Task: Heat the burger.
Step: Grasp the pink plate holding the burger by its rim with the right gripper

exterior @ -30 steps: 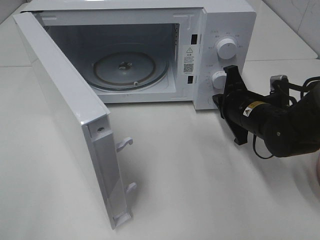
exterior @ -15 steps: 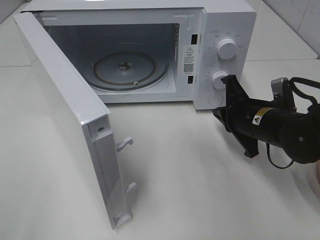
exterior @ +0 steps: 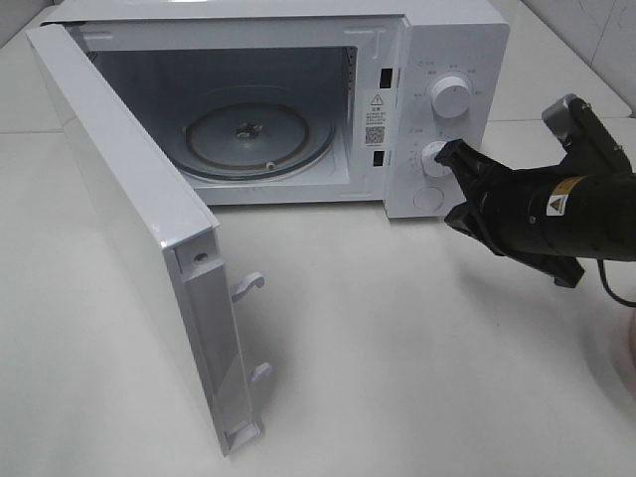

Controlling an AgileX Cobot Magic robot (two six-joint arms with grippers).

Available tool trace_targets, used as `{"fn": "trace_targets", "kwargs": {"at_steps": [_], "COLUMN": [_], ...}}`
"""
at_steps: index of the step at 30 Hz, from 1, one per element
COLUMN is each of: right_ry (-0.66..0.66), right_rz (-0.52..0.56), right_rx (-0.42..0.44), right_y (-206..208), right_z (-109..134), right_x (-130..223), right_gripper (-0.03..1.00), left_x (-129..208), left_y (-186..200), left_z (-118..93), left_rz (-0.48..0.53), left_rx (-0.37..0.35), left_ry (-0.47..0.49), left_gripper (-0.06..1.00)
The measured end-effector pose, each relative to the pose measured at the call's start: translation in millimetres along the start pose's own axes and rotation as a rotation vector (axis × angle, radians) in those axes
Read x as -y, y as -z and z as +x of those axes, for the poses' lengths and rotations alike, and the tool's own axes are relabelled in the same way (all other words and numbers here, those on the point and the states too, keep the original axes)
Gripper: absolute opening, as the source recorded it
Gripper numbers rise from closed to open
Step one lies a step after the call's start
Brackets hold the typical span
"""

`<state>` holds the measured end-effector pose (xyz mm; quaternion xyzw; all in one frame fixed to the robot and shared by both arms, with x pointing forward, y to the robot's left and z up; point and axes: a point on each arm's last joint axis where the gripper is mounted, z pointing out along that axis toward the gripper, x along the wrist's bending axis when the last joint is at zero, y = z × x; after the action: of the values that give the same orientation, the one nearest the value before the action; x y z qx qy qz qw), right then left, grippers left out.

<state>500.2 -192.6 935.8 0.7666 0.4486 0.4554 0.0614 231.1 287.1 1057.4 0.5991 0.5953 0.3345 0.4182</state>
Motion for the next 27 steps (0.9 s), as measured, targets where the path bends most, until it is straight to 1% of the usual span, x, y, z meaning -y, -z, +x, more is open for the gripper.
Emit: {"fn": "trace_targets", "kwargs": {"at_steps": [1, 2, 3, 4, 5, 6, 7, 8, 9, 10, 11, 12, 14, 15, 17, 18, 19, 20, 22, 24, 25, 27], "right_ry": [0.039, 0.11, 0.11, 0.177, 0.177, 0.213, 0.278, 0.278, 0.313, 0.382, 0.382, 0.442, 0.467, 0.522, 0.547, 0.584, 0.584, 0.617, 0.628, 0.666, 0.666, 0.691], "right_rz": [0.009, 0.027, 0.027, 0.047, 0.047, 0.059, 0.081, 0.081, 0.088, 0.117, 0.117, 0.151, 0.16, 0.196, 0.21, 0.244, 0.244, 0.277, 0.289, 0.335, 0.335, 0.374], "right_rx": [0.012, 0.036, 0.036, 0.058, 0.058, 0.07, 0.09, 0.09, 0.095, 0.117, 0.117, 0.142, 0.147, 0.169, 0.176, 0.196, 0.196, 0.214, 0.221, 0.245, 0.245, 0.265], "right_y": [4, 12, 12, 19, 19, 24, 31, 31, 35, 43, 43, 51, 55, 62, 65, 71, 71, 77, 80, 87, 87, 93], "right_z": [1, 2, 2, 3, 3, 3, 3, 3, 4, 4, 4, 2, 3, 1, 1, -1, -1, -3, -3, -6, -6, -8], "right_x": [-1, -2, -2, -3, -3, -3, -3, -3, -4, -4, -4, -3, -3, -2, -2, -1, -1, 0, 1, 3, 3, 4], "right_gripper": [0.0, 0.0, 0.0, 0.01, 0.01, 0.01, 0.01, 0.01, 0.01, 0.02, 0.02, 0.02, 0.02, 0.03, 0.03, 0.04, 0.04, 0.04, 0.05, 0.06, 0.06, 0.09], "left_x": [0, 0, 0, 0, 0, 0, 0, 0, 0, 0, 0, 0, 0, 0, 0, 0, 0, 0, 0, 0, 0, 0], "left_y": [0, 0, 0, 0, 0, 0, 0, 0, 0, 0, 0, 0, 0, 0, 0, 0, 0, 0, 0, 0, 0, 0], "left_z": [0, 0, 0, 0, 0, 0, 0, 0, 0, 0, 0, 0, 0, 0, 0, 0, 0, 0, 0, 0, 0, 0], "left_rz": [0.0, 0.0, 0.0, 0.0, 0.0, 0.0, 0.0, 0.0, 0.0, 0.0, 0.0, 0.0, 0.0, 0.0, 0.0, 0.0, 0.0, 0.0, 0.0, 0.0, 0.0, 0.0], "left_rx": [0.0, 0.0, 0.0, 0.0, 0.0, 0.0, 0.0, 0.0, 0.0, 0.0, 0.0, 0.0, 0.0, 0.0, 0.0, 0.0, 0.0, 0.0, 0.0, 0.0, 0.0, 0.0], "left_ry": [0.0, 0.0, 0.0, 0.0, 0.0, 0.0, 0.0, 0.0, 0.0, 0.0, 0.0, 0.0, 0.0, 0.0, 0.0, 0.0, 0.0, 0.0, 0.0, 0.0, 0.0, 0.0], "left_gripper": [0.88, 0.88, 0.88, 0.88, 0.88, 0.88, 0.88, 0.88, 0.88, 0.88, 0.88, 0.88, 0.88, 0.88, 0.88, 0.88, 0.88, 0.88, 0.88, 0.88, 0.88, 0.88]}}
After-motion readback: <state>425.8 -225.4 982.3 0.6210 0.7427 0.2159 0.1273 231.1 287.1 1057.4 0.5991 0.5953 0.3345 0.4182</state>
